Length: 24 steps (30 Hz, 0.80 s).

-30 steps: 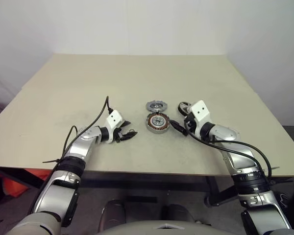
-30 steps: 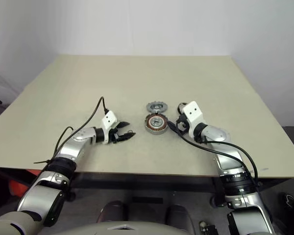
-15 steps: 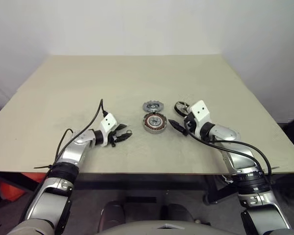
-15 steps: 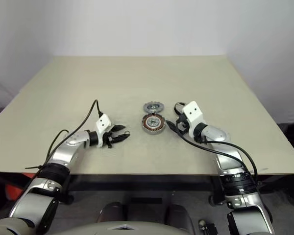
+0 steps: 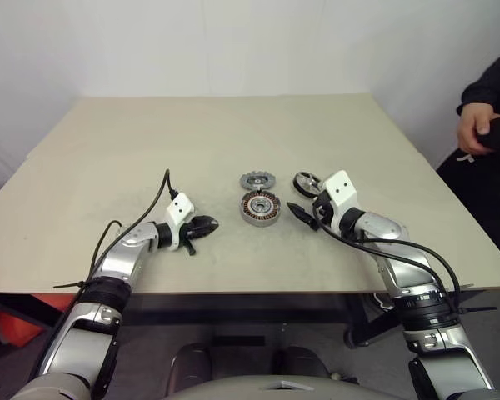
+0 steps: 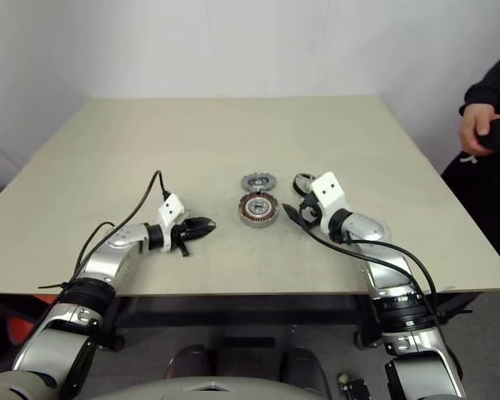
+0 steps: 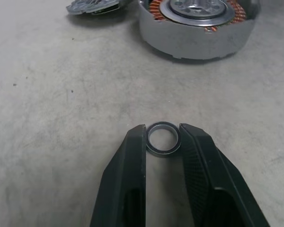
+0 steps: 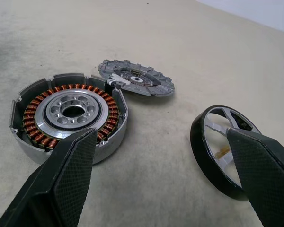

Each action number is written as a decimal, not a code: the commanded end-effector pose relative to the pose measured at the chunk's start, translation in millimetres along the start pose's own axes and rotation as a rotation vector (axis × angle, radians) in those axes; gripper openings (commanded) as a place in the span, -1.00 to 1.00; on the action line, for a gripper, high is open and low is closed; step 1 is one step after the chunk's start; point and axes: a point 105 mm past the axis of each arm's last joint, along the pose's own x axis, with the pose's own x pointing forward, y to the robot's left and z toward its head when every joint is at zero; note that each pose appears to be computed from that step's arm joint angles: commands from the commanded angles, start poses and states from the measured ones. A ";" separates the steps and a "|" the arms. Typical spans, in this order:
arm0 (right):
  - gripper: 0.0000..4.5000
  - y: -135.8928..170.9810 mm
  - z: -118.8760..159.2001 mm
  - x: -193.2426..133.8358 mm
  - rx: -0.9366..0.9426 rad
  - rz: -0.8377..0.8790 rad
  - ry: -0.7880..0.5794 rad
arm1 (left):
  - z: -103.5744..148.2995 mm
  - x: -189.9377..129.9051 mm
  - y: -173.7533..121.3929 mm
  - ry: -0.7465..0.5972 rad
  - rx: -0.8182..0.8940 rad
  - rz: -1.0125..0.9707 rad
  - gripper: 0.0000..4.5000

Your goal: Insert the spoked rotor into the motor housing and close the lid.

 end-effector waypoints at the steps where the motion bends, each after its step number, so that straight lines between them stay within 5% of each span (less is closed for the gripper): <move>1: 1.00 -4.3 11.4 -8.5 -0.028 -0.014 -0.040 | 29.5 -4.2 6.7 -0.097 -0.043 -0.020 -0.68; 10: 1.00 42.0 -15.7 -62.7 -0.074 0.236 0.100 | 86.3 19.2 1.9 -0.211 -0.067 -0.163 -0.68; 24: 1.00 39.5 -11.2 -61.4 -0.044 0.086 0.081 | 95.0 84.2 -29.3 -0.124 0.041 -0.292 -0.68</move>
